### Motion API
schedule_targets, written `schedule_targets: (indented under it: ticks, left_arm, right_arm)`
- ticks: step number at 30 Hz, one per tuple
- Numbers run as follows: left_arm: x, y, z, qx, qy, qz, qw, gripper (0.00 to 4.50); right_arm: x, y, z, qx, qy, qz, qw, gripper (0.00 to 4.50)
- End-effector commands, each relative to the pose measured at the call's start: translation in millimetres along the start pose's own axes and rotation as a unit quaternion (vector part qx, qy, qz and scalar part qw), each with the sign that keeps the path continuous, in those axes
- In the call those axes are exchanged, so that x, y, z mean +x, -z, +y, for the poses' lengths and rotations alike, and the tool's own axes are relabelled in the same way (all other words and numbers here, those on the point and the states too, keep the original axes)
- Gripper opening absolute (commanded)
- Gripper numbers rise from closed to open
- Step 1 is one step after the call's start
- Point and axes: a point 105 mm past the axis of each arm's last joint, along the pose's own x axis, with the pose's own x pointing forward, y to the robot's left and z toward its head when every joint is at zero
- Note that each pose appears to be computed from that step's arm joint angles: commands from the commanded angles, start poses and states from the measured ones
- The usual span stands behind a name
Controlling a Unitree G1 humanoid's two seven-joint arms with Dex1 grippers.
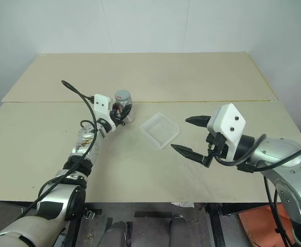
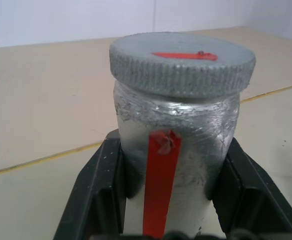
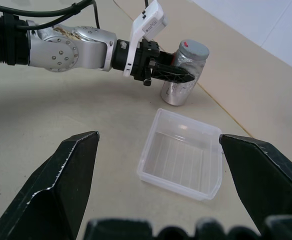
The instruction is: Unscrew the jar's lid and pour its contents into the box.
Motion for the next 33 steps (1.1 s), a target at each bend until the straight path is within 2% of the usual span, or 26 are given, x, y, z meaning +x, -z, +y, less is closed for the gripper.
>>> schedule_targets:
  ticks: [1, 4, 9, 13, 17, 23, 33]
  left_arm:
    - [0.6, -15.0, 0.3, 0.008, 0.012, -0.026, 1.0, 1.88]
    - [-5.3, -25.3, -0.9, 0.01, 0.043, -0.039, 0.998, 1.88]
    - [-36.2, -61.6, -7.5, 0.028, 0.159, -0.057, 0.985, 1.88]
    - [-70.7, -77.8, -24.1, 0.039, 0.282, -0.034, 0.958, 1.88]
    - [-93.0, -92.7, -39.2, 0.04, 0.363, -0.04, 0.93, 1.88]
    - [-100.0, -105.9, -54.0, 0.033, 0.432, -0.054, 0.9, 1.88]
    - [-98.7, -104.8, -75.9, 0.048, 0.491, -0.053, 0.868, 1.88]
  right_arm:
    - [-4.1, -9.8, 1.8, -0.016, 0.005, -0.01, 1.0, 4.5]
    - [-2.3, -9.4, 2.0, -0.015, 0.004, -0.012, 1.0, 4.5]
    - [2.2, -13.8, 1.7, -0.011, -0.002, -0.031, 0.999, 4.5]
    - [10.6, -21.4, 0.1, 0.001, -0.015, -0.057, 0.998, 4.5]
    - [27.4, -42.5, -4.2, 0.032, -0.05, -0.097, 0.994, 4.5]
    - [47.1, -72.3, -4.5, 0.052, -0.093, -0.131, 0.986, 4.5]
    - [86.4, -84.6, 1.1, 0.049, -0.091, -0.116, 0.988, 4.5]
